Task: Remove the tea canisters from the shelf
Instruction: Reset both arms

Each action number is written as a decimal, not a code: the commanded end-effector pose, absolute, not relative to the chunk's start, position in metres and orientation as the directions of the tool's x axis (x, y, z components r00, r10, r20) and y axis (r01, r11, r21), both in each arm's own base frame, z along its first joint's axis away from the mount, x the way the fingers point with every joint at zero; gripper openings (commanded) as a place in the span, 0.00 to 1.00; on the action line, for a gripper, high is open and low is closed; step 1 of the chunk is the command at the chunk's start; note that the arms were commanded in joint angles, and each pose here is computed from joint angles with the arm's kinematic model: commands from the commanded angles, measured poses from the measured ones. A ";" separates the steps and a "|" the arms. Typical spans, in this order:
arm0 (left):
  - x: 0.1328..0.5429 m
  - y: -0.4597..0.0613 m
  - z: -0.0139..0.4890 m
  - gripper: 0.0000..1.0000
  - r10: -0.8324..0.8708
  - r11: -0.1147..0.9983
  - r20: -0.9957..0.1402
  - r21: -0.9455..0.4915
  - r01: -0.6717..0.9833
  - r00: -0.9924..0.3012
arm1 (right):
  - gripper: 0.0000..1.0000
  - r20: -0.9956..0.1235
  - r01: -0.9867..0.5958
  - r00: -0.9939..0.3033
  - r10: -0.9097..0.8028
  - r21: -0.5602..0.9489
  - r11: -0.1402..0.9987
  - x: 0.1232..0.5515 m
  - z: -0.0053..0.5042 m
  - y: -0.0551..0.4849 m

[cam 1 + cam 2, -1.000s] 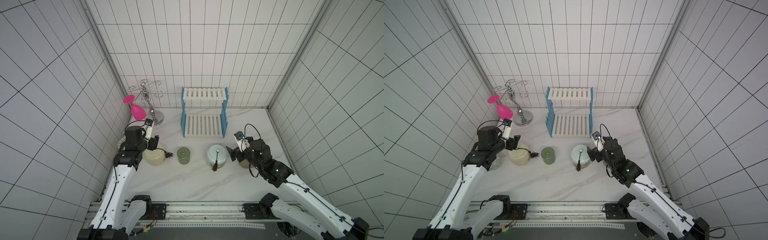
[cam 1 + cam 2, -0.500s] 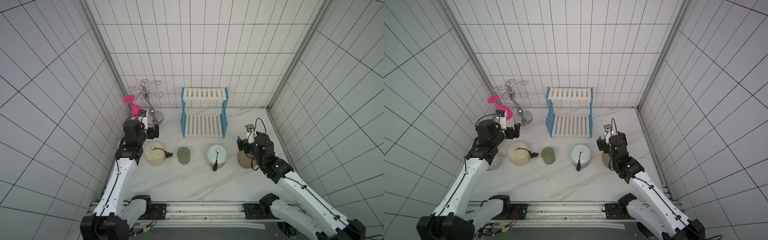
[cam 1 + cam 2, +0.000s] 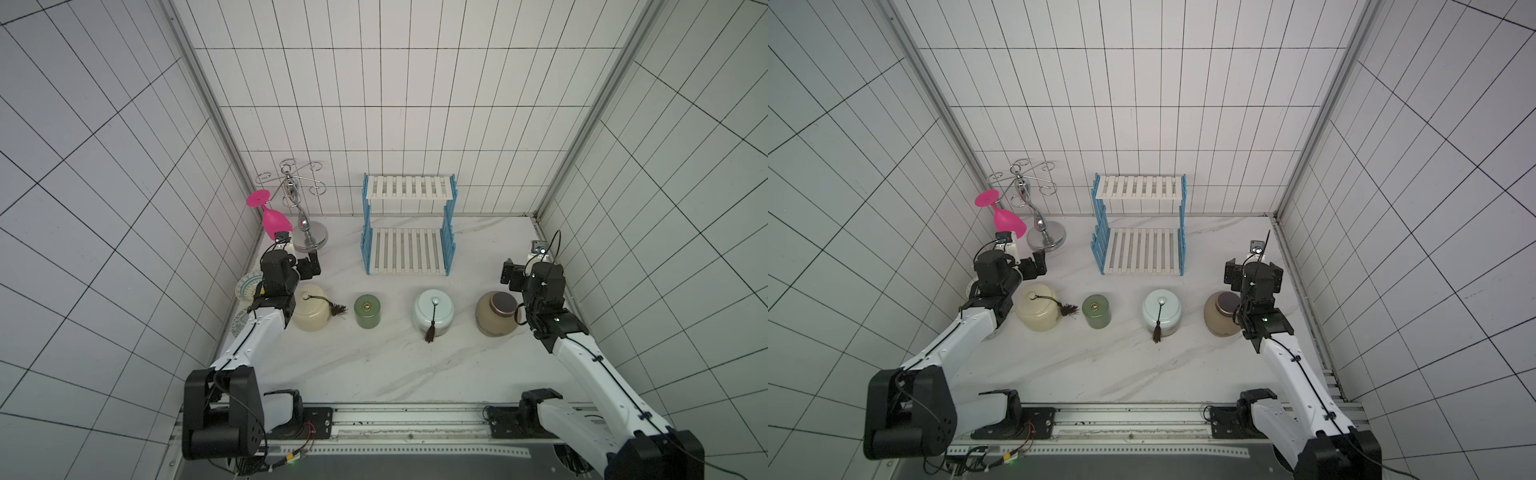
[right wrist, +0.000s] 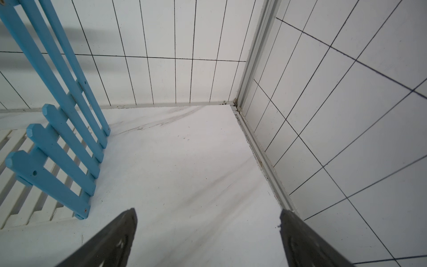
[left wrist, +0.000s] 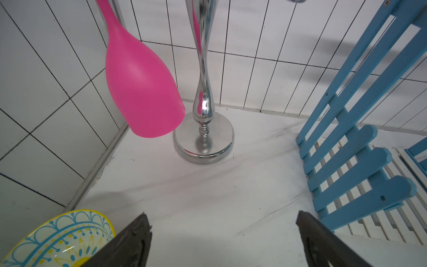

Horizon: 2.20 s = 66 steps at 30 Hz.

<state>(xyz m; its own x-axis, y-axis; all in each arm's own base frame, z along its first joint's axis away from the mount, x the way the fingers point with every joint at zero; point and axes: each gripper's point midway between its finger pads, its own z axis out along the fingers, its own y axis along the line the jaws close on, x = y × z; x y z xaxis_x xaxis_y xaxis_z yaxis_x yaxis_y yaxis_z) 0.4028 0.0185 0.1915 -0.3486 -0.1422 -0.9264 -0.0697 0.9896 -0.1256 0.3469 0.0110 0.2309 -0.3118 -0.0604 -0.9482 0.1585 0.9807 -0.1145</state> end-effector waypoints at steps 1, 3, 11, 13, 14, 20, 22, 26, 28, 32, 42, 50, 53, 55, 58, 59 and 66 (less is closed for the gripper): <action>0.408 0.016 0.200 0.99 -0.141 0.990 -0.962 -0.137 -0.033 -0.232 | 0.99 -0.976 0.235 -0.219 -0.015 -0.068 0.970 0.351 0.233 -0.002; 0.407 0.015 0.191 0.99 -0.134 0.991 -0.965 -0.132 -0.025 -0.224 | 0.99 -0.979 0.271 -0.204 -0.019 -0.076 0.960 0.352 0.227 -0.010; 0.404 0.012 0.157 0.98 -0.118 0.993 -0.960 -0.119 -0.011 -0.254 | 0.99 -0.981 0.330 -0.191 -0.016 -0.079 0.941 0.352 0.205 -0.029; 0.402 0.011 0.152 0.98 -0.115 0.993 -0.962 -0.117 -0.008 -0.249 | 0.99 -0.981 0.341 -0.195 -0.006 -0.073 0.937 0.352 0.198 -0.033; 0.402 0.010 0.150 0.98 -0.112 0.993 -0.964 -0.116 0.000 -0.243 | 0.99 -0.981 0.349 -0.195 0.000 -0.069 0.935 0.352 0.194 -0.035; 0.398 0.010 0.136 0.98 -0.108 0.994 -0.972 -0.111 0.003 -0.209 | 0.99 -0.978 0.376 -0.208 0.028 -0.053 0.925 0.353 0.181 -0.045; 0.397 0.010 0.132 0.99 -0.109 0.994 -0.973 -0.112 0.003 -0.203 | 0.99 -0.978 0.365 -0.208 0.028 -0.051 0.930 0.353 0.181 -0.044; 0.399 0.008 0.125 0.98 -0.100 0.995 -0.974 -0.102 0.001 -0.205 | 0.99 -0.976 0.358 -0.215 0.020 -0.060 0.932 0.354 0.177 -0.043; 0.400 0.007 0.120 0.99 -0.089 0.996 -0.973 -0.090 -0.003 -0.211 | 0.99 -0.976 0.365 -0.219 0.023 -0.060 0.929 0.354 0.172 -0.046; 0.407 0.012 0.118 0.99 -0.093 0.995 -0.970 -0.081 -0.059 -0.226 | 0.99 -0.971 0.390 -0.236 0.035 -0.061 0.919 0.356 0.161 -0.052; 0.414 0.019 0.114 0.99 -0.118 0.991 -0.955 -0.095 -0.095 -0.272 | 1.00 -0.960 0.384 -0.274 0.049 -0.063 0.921 0.358 0.138 -0.051; 0.414 0.019 0.114 0.99 -0.117 0.991 -0.956 -0.095 -0.095 -0.270 | 1.00 -0.957 0.382 -0.289 0.039 -0.077 0.921 0.362 0.131 -0.052; 0.413 0.019 0.114 0.99 -0.117 0.991 -0.955 -0.094 -0.095 -0.272 | 1.00 -0.958 0.386 -0.284 0.048 -0.069 0.920 0.362 0.131 -0.054; 0.413 0.019 0.115 0.99 -0.117 0.991 -0.956 -0.095 -0.095 -0.270 | 1.00 -0.958 0.386 -0.281 0.053 -0.062 0.921 0.362 0.131 -0.055; 0.413 0.019 0.114 0.99 -0.117 0.991 -0.956 -0.094 -0.096 -0.270 | 1.00 -0.958 0.387 -0.282 0.057 -0.060 0.920 0.362 0.131 -0.055; 0.413 0.019 0.114 0.99 -0.117 0.991 -0.956 -0.094 -0.096 -0.269 | 1.00 -0.958 0.386 -0.280 0.057 -0.058 0.921 0.362 0.131 -0.055; 0.414 0.029 0.114 0.99 -0.140 0.983 -0.954 -0.101 -0.154 -0.266 | 1.00 -0.958 0.383 -0.282 0.055 -0.060 0.922 0.362 0.132 -0.055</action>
<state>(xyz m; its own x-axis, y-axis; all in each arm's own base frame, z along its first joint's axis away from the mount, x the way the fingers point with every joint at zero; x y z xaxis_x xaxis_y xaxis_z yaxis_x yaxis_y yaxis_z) 0.4179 0.0217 0.1402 -0.1786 -0.1230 -0.9762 -0.0993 0.9893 -0.1065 0.3674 -0.0509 0.1393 -0.2761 0.0411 -0.9602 0.3736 0.9251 -0.0678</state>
